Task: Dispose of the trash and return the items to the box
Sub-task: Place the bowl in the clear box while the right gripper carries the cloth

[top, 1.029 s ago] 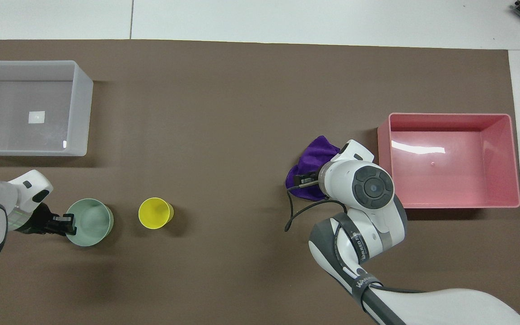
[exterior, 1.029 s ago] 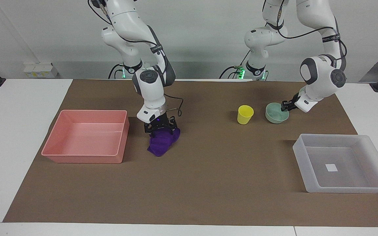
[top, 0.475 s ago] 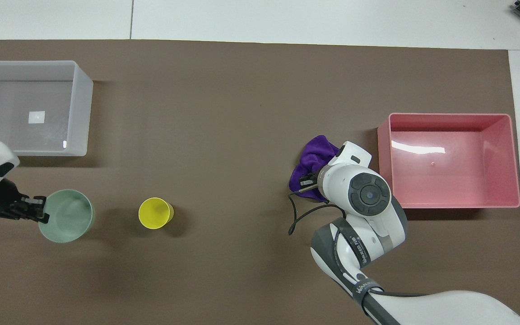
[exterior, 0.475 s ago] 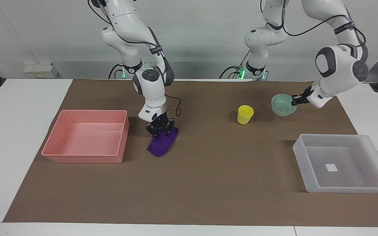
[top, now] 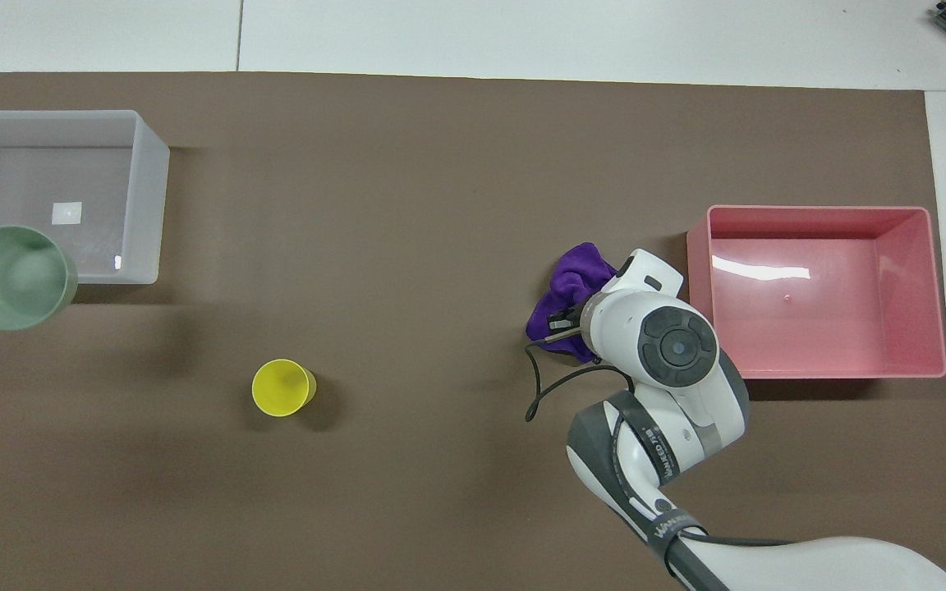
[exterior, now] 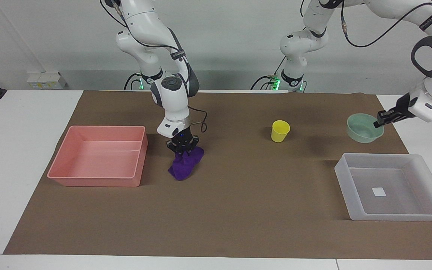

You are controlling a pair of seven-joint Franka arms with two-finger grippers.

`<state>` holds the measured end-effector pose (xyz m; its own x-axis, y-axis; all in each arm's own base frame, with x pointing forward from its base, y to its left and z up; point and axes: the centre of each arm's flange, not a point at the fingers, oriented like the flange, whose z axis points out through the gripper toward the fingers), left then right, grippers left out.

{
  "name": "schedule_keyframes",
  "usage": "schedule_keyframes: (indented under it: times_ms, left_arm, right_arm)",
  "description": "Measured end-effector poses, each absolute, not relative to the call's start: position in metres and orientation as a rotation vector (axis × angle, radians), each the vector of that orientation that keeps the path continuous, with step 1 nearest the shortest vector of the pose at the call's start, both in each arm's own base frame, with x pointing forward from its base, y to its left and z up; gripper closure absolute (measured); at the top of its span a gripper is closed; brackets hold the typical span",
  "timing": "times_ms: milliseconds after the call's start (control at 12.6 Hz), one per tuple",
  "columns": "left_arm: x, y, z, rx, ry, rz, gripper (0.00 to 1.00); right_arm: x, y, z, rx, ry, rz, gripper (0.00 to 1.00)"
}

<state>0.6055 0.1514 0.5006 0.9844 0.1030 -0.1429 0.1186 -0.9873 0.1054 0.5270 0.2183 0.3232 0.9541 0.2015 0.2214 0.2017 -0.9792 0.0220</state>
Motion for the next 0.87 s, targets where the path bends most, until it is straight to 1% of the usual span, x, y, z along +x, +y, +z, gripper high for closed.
schedule_keyframes:
  times_ms: [158,317,396,554,712,791,871]
  left_arm:
    - [0.644,0.171,0.462,3.035,0.197,-0.067,0.97]
    - [0.669,0.177,0.421,3.043,0.206,0.014,0.97]
    - [0.676,0.179,0.402,3.043,0.209,0.024,0.97]
    - [0.68,0.18,0.371,3.036,0.213,-0.017,0.97]
    - [0.682,0.181,0.353,3.031,0.215,-0.042,0.96]
    - [0.682,0.179,0.351,3.03,0.211,-0.044,0.89]
    - [0.684,0.176,0.353,3.03,0.204,-0.04,0.77]
  right_arm:
    - [0.532,0.211,0.36,-3.132,-0.285,-0.342,0.83]
    - [0.53,0.191,0.398,-3.165,-0.215,-0.322,0.85]
    - [0.527,0.177,0.416,-3.184,-0.169,-0.305,0.85]
    - [0.52,0.142,0.451,-3.213,-0.064,-0.29,0.85]
    - [0.515,0.112,0.469,-3.234,0.027,-0.261,0.85]
    - [0.513,0.1,0.471,-3.248,0.05,-0.222,0.85]
    - [0.513,0.088,0.47,-3.258,0.061,-0.187,0.85]
